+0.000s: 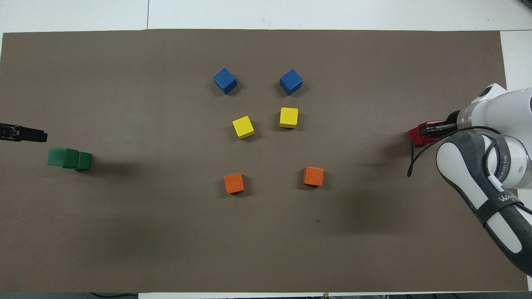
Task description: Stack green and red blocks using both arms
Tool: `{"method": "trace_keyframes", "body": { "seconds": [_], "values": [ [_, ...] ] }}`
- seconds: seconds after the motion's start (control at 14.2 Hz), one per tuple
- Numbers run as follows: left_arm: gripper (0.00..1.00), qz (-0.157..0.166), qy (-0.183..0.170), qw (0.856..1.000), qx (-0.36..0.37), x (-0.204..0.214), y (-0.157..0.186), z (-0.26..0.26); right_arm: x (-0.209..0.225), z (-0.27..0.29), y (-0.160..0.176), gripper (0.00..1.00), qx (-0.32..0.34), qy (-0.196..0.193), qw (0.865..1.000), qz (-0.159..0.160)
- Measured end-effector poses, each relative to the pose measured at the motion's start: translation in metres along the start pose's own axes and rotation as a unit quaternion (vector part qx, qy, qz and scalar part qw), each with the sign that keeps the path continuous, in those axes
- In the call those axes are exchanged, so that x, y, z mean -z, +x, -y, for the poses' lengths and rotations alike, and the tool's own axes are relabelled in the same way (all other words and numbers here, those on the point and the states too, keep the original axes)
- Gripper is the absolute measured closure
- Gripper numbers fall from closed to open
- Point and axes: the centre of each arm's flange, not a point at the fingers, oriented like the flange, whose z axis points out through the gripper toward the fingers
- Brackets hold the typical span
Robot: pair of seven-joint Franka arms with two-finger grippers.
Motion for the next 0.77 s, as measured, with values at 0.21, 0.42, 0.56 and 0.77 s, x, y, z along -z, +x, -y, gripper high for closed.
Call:
{"method": "trace_keyframes", "body": {
  "seconds": [0.21, 0.42, 0.56, 0.77],
  "values": [
    [0.00, -0.014, 0.003, 1.000, 0.023, 0.030, 0.000, -0.019, 0.000, 0.000, 0.000, 0.45, 0.000, 0.000, 1.000, 0.000],
    [0.00, -0.002, -0.003, 0.999, 0.039, 0.064, 0.001, -0.044, 0.000, 0.000, 0.000, 0.45, 0.000, 0.000, 1.000, 0.000],
    [0.00, 0.001, -0.004, 0.999, 0.047, 0.093, 0.003, -0.053, 0.000, 0.000, 0.000, 0.45, 0.000, 0.000, 1.000, 0.000],
    [0.00, 0.009, -0.006, 0.999, 0.047, 0.119, 0.002, -0.058, 0.000, 0.000, 0.000, 0.45, 0.000, 0.000, 1.000, 0.000]
  ]
}}
